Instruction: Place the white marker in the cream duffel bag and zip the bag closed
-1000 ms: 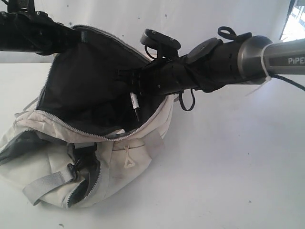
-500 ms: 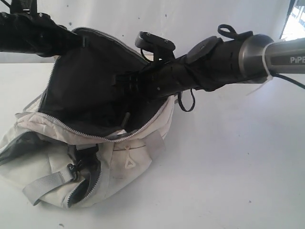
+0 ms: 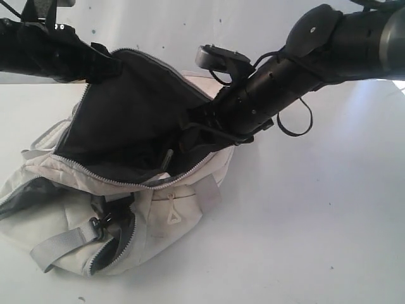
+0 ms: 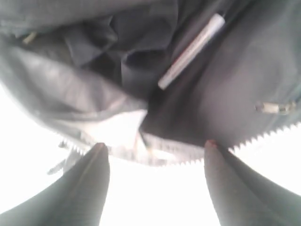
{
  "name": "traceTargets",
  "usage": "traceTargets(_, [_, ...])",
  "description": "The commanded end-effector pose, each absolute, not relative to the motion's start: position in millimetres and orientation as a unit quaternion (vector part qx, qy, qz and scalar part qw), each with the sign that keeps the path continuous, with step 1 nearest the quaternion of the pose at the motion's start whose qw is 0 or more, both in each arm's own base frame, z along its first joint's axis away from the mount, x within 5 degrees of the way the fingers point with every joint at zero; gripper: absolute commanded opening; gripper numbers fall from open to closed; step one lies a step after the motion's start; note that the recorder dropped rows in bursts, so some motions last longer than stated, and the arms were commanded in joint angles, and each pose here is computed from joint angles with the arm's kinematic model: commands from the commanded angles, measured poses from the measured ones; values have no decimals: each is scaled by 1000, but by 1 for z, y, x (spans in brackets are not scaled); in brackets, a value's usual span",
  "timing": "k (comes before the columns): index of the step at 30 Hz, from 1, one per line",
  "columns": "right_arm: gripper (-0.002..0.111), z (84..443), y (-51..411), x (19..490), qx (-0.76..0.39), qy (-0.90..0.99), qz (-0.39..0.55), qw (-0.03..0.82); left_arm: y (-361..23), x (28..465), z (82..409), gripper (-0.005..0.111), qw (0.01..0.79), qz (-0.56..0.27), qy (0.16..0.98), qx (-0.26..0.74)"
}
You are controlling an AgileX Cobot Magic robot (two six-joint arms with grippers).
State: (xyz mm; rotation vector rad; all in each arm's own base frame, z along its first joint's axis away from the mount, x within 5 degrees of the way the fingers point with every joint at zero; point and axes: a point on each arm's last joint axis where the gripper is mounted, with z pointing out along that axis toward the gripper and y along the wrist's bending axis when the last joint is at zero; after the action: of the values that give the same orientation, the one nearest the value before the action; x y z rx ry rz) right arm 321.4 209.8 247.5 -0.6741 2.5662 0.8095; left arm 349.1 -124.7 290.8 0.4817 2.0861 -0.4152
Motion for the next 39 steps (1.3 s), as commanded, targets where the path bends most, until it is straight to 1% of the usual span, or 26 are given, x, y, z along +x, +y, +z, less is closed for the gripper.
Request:
traceTargets(1, [55, 257, 193, 320, -240, 913, 282, 171, -126, 345, 297, 57, 461, -178, 845, 204])
traceTargets(4, [55, 259, 182, 320, -245, 917, 271, 159, -126, 344, 298, 58, 457, -182, 846, 207])
traceTargets(8, [48, 256, 163, 325, -211, 938, 237, 139, -128, 341, 296, 58, 441, -194, 849, 218])
traceTargets(13, [42, 253, 139, 334, -191, 950, 200, 143, -136, 326, 289, 58, 367, -240, 857, 270])
traceTargets(17, [42, 253, 124, 339, -174, 955, 193, 146, -140, 315, 285, 58, 320, -262, 851, 323])
traceTargets(19, [42, 252, 114, 341, -173, 958, 175, 145, -139, 310, 281, 58, 298, -254, 852, 349])
traceTargets(22, [42, 249, 105, 344, -168, 961, 164, 145, -130, 303, 269, 58, 246, -196, 852, 418])
traceTargets(24, [42, 247, 105, 346, -168, 961, 161, 147, -127, 299, 260, 58, 227, -184, 856, 427])
traceTargets(25, [42, 245, 105, 347, -167, 962, 160, 145, -126, 297, 256, 60, 221, -183, 854, 433])
traceTargets(26, [42, 242, 105, 348, -166, 962, 160, 143, -126, 296, 254, 66, 220, -183, 854, 435])
traceTargets(29, [42, 235, 105, 352, -168, 964, 152, 139, -126, 295, 255, 92, 213, -194, 869, 402])
traceTargets(30, [42, 233, 105, 353, -167, 964, 151, 142, -125, 295, 257, 97, 215, -192, 871, 398])
traceTargets(34, [42, 233, 105, 355, -165, 963, 149, 151, -115, 296, 284, 99, 234, -141, 897, 348])
traceTargets(36, [42, 233, 105, 356, -164, 963, 149, 153, -108, 294, 296, 99, 239, -119, 919, 291])
traceTargets(39, [42, 234, 105, 357, -162, 962, 150, 159, -95, 288, 301, 98, 211, -81, 955, 194])
